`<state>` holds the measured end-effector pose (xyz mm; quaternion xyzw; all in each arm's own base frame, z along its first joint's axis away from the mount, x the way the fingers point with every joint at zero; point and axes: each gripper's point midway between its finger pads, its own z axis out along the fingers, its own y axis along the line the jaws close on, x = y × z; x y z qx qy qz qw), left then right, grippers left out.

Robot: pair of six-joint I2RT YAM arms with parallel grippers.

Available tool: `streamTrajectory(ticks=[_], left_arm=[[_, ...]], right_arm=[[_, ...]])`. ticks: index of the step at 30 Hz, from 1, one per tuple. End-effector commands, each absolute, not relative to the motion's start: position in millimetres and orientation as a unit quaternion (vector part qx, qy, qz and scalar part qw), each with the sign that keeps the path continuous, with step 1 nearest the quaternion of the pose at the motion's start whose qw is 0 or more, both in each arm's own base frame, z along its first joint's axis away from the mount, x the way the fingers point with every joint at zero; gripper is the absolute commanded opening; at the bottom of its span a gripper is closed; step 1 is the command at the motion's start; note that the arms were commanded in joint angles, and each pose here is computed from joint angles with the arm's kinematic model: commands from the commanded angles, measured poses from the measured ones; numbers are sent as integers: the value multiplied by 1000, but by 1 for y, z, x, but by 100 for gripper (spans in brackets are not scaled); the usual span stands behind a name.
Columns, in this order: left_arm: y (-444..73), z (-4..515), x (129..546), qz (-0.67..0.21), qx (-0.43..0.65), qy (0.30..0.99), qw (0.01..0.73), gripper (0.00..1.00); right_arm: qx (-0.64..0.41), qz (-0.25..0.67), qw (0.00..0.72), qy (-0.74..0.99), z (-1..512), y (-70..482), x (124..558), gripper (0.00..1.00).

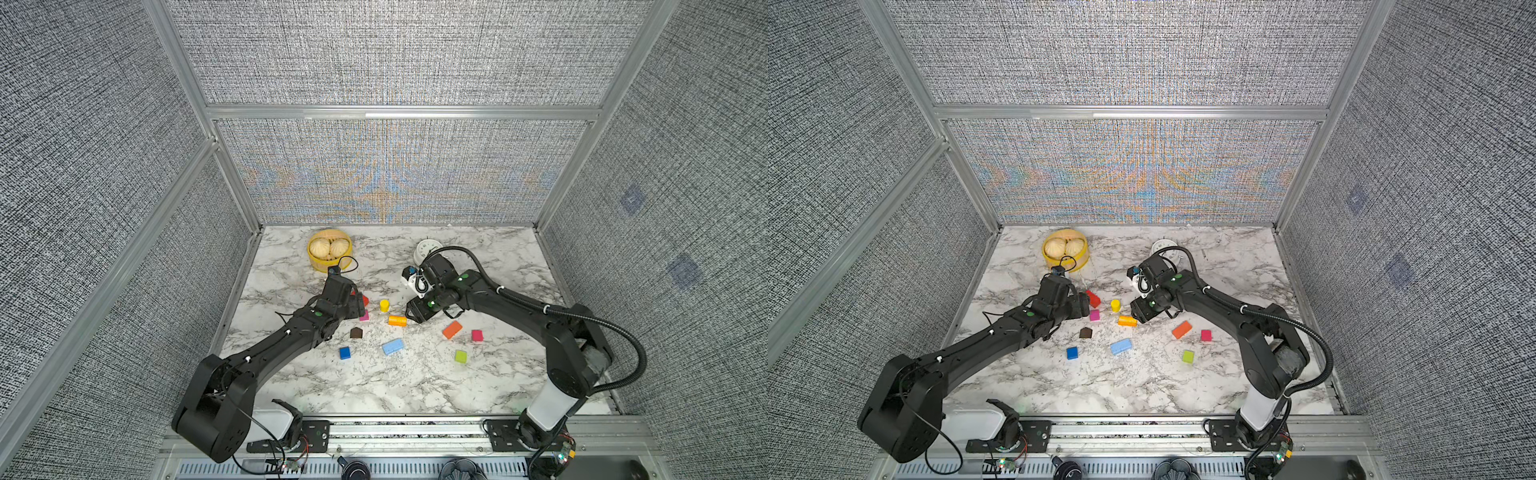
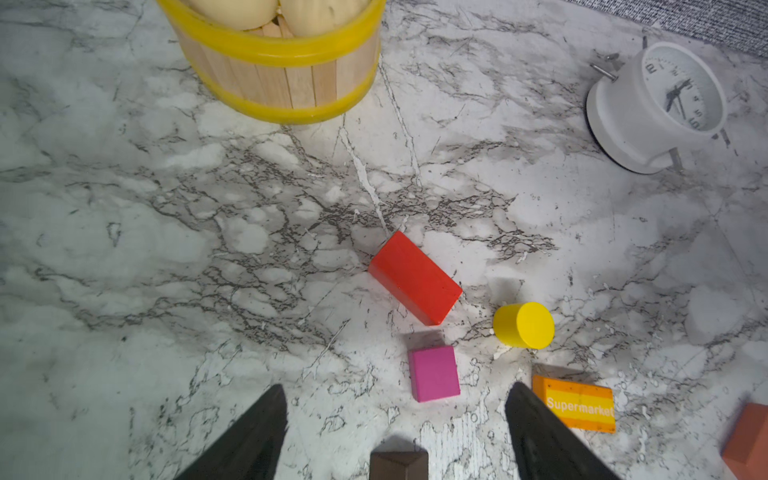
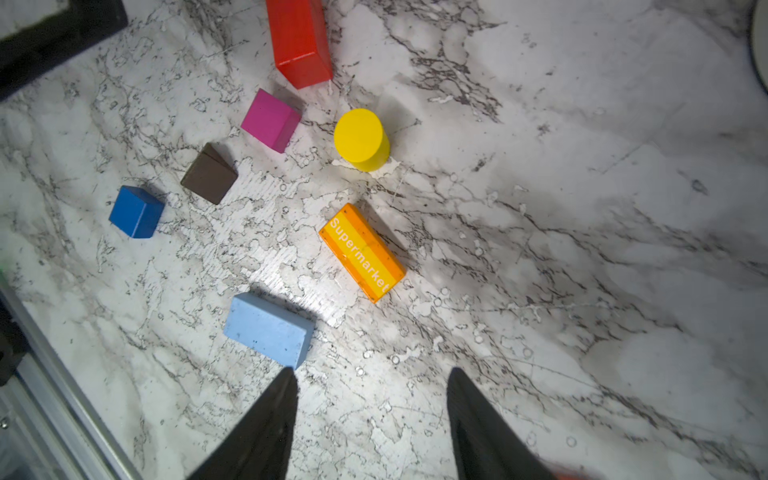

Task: Build the wood block tower
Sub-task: 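Lower the right gripper over the orange Supermarket block and close on it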

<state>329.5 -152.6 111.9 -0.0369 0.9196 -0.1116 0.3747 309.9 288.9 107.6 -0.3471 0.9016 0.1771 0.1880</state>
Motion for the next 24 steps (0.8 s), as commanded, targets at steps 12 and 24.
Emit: streamTrajectory(ticks=[12,24], left_arm=[[-139,136,345,-167,-85,873,451,94],[-128,125,362,-220,-116,865,435,99]], right_arm=[[-469,137,113,865,69,302,314,57],[-518,111,94,843,45,308,323,57]])
